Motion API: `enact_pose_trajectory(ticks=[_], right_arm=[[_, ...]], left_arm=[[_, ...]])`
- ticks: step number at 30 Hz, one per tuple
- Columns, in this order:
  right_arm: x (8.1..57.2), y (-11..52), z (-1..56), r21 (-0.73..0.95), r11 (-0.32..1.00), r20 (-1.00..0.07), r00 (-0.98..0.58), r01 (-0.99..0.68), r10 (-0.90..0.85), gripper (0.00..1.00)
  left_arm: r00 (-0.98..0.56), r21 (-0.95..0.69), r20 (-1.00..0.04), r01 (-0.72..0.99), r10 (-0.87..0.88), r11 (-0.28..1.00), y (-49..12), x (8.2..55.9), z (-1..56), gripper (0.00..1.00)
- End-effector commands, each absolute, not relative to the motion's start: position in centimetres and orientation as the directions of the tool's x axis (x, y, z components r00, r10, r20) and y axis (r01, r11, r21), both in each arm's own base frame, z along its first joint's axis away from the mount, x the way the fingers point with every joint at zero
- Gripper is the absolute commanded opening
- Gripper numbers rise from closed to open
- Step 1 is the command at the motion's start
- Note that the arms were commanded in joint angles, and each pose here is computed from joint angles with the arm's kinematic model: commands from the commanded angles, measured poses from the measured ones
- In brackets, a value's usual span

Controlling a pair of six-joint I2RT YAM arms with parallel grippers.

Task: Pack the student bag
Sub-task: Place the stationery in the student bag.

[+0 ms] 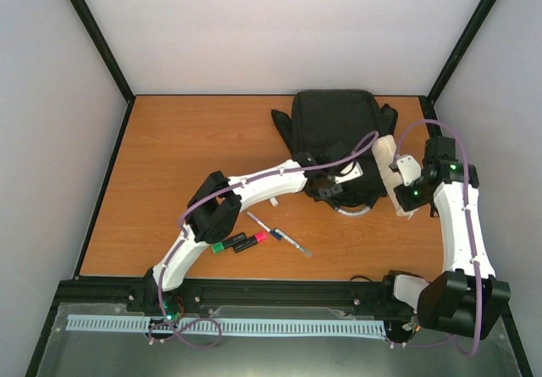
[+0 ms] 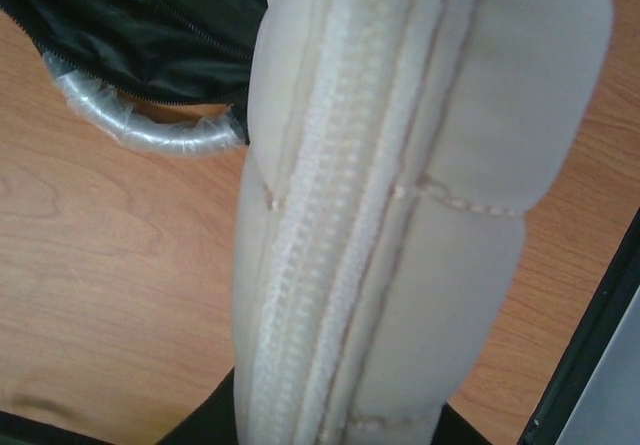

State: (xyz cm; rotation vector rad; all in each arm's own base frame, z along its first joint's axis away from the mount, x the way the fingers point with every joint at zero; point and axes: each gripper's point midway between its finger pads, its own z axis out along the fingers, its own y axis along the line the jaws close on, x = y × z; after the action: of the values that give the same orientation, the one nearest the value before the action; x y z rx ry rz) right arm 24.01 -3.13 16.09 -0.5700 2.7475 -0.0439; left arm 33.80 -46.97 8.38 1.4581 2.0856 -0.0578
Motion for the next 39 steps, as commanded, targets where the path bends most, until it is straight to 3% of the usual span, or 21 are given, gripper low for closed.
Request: enact_pose_trajectory(ticks=[1, 11, 22, 39], right_arm=[[22.5, -3.3, 16.4, -0.104, 0.912, -0.277, -0.869, -0.397, -0.410, 0.18], [19.4, -0.4, 17.6, 0.030, 0.858, -0.275, -0.829, -0.513, -0.487, 0.17], [17.7, 0.7, 14.7, 0.123, 0.815, -0.232, -0.815, -0.567, -0.532, 0.15], [24.1, 4.1, 11.1, 0.160, 0.811, -0.296, -0.811, -0.563, -0.505, 0.12]], left_arm=[[-0.206, 0.259, -0.678, 0.831, 0.705, 0.492, -48.9, 35.2, 16.2, 0.01], [-0.327, 0.057, -0.822, 0.768, 0.466, 0.638, -49.5, 38.7, 23.2, 0.01], [-0.389, -0.079, -0.853, 0.754, 0.346, 0.653, -49.6, 39.3, 26.3, 0.01], [-0.434, -0.216, -0.877, 0.739, 0.207, 0.638, -49.4, 38.1, 30.6, 0.01]])
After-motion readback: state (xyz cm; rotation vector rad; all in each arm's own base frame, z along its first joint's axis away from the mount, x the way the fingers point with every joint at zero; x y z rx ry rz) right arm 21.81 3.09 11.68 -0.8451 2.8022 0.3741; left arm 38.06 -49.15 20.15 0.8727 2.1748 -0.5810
